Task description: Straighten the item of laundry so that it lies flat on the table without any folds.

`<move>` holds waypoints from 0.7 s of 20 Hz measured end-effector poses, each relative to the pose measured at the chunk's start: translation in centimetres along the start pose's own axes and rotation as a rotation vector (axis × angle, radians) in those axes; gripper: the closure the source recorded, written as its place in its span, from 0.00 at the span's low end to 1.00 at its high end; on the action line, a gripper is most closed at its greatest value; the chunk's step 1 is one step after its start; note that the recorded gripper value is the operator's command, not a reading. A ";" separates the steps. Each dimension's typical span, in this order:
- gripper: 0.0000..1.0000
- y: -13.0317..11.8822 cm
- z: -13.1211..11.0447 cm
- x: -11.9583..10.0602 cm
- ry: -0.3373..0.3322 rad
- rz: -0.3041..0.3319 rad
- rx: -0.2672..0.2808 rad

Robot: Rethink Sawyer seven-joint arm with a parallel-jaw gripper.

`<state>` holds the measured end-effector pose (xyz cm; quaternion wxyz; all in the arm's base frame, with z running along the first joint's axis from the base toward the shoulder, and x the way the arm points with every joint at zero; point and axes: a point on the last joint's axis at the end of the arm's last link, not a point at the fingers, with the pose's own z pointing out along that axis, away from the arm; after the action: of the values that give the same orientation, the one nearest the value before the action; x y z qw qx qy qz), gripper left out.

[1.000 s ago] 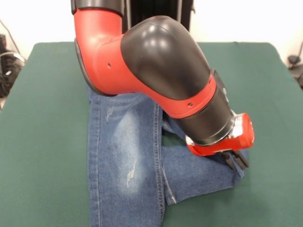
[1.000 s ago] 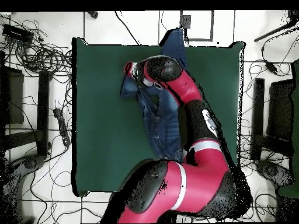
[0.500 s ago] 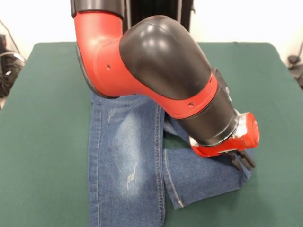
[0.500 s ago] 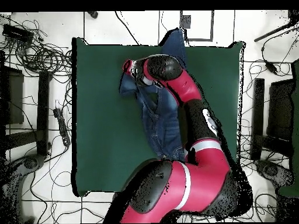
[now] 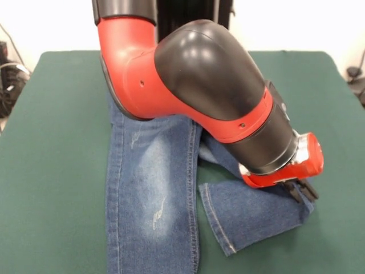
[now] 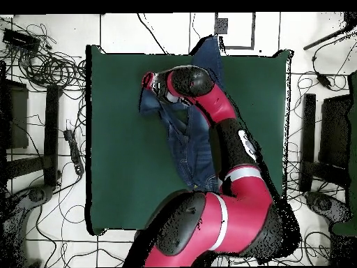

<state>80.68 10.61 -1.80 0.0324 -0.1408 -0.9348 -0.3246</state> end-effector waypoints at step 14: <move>1.00 2.3 0.1 0.7 0.009 0.016 -0.094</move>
<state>80.71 12.57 -0.40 0.0325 -0.1484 -0.9171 -0.3685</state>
